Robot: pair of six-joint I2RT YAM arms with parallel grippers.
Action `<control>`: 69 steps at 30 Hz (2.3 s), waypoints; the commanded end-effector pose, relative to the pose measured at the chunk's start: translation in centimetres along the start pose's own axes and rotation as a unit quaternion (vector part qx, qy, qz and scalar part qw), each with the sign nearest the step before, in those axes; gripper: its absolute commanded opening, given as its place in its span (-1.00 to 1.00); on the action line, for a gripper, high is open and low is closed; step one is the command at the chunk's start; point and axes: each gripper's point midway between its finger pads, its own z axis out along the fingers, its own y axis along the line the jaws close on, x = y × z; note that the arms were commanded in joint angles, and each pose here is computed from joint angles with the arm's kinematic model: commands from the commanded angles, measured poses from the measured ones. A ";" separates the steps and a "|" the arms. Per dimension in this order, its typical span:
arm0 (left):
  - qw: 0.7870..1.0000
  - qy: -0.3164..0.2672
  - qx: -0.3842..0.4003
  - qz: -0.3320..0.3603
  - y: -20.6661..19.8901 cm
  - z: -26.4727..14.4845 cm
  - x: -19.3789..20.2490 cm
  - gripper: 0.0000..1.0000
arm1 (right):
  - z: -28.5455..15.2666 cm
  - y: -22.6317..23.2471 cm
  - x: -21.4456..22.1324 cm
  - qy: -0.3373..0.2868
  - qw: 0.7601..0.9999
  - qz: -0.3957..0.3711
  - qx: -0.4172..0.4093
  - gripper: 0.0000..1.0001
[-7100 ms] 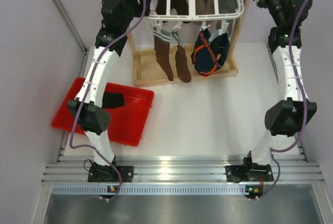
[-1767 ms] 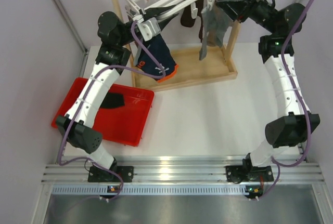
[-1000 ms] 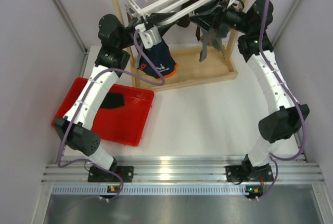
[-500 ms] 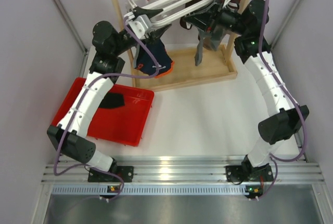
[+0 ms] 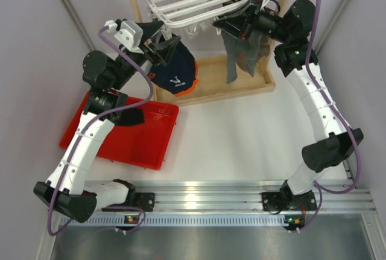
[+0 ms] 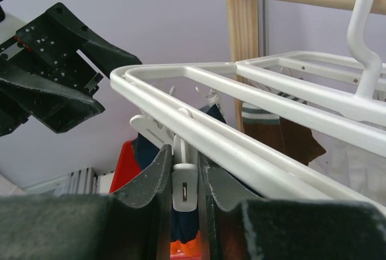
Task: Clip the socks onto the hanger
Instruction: Rotate the hanger, then open the clamp at the hanger.
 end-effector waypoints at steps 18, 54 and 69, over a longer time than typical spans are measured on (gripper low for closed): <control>0.994 -0.007 -0.094 -0.045 4.5 1.1 0.7 0.24 | 1.0 3.9 -1.7 -0.035 0.998 0.058 -0.018 -1.00; 0.955 -0.063 0.082 -0.277 -5.9 6.6 0.5 -0.09 | 1.1 5.3 -1.2 -0.056 0.993 0.058 -0.085 -1.00; 0.952 -0.067 0.135 -0.268 -7.3 7.0 1.4 -0.17 | 1.2 5.3 -0.7 -0.046 0.992 0.063 -0.097 -1.00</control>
